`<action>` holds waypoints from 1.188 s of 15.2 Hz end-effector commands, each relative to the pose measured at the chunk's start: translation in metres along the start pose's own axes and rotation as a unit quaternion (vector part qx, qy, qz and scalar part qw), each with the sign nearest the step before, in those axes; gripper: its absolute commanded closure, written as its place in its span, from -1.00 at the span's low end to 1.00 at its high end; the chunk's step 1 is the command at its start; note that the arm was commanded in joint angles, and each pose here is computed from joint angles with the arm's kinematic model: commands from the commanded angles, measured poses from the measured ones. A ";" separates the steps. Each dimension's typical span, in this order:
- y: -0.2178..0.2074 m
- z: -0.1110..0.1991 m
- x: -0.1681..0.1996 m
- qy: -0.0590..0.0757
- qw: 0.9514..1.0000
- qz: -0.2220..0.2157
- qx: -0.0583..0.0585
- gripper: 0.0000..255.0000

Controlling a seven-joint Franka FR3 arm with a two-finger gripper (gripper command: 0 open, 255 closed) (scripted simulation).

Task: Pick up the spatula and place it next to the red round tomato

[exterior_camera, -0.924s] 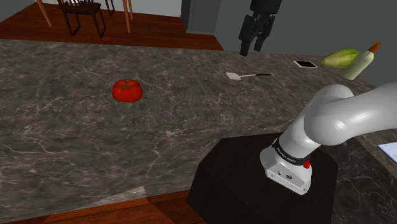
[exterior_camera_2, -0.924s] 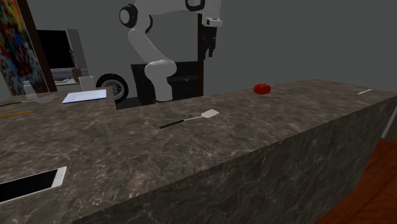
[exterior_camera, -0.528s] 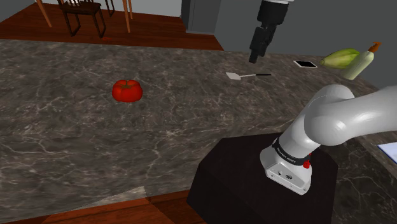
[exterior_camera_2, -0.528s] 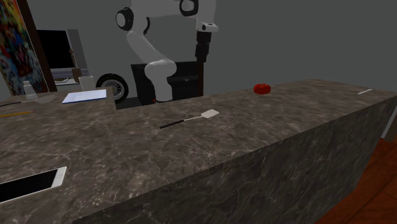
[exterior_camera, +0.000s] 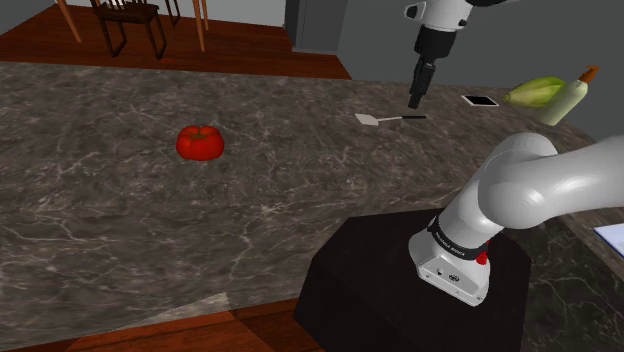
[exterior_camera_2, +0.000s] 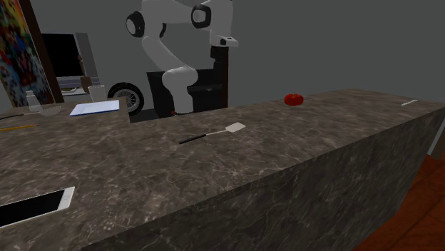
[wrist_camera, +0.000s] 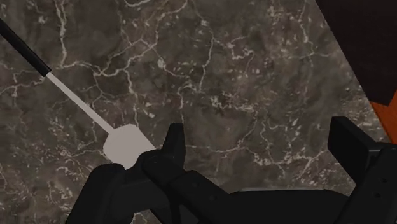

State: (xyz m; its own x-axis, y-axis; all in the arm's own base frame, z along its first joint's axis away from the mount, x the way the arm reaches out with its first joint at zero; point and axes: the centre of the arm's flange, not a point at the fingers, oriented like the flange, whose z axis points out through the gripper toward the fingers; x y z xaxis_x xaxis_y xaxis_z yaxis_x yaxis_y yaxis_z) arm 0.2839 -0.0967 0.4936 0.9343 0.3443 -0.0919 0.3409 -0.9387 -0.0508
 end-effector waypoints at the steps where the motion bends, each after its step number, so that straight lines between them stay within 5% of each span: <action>1: 0.019 0.018 -0.005 0.000 0.999 -0.040 -0.006 -1.00; 8: 0.095 0.060 -0.011 0.002 0.986 -0.164 -0.026 -1.00; 12: 0.140 0.082 -0.005 0.003 0.971 -0.234 -0.037 -1.00; 16: 0.183 0.103 0.007 0.004 0.952 -0.303 -0.047 -1.00; 18: 0.188 0.111 0.009 0.004 0.950 -0.310 -0.049 -1.00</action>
State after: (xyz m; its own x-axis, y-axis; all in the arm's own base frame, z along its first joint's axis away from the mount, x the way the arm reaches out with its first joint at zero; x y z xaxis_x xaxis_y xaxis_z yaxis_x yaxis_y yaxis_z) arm 0.3421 -0.2643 0.3791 0.5642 0.8231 -0.0650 0.8247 -0.5656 -0.0034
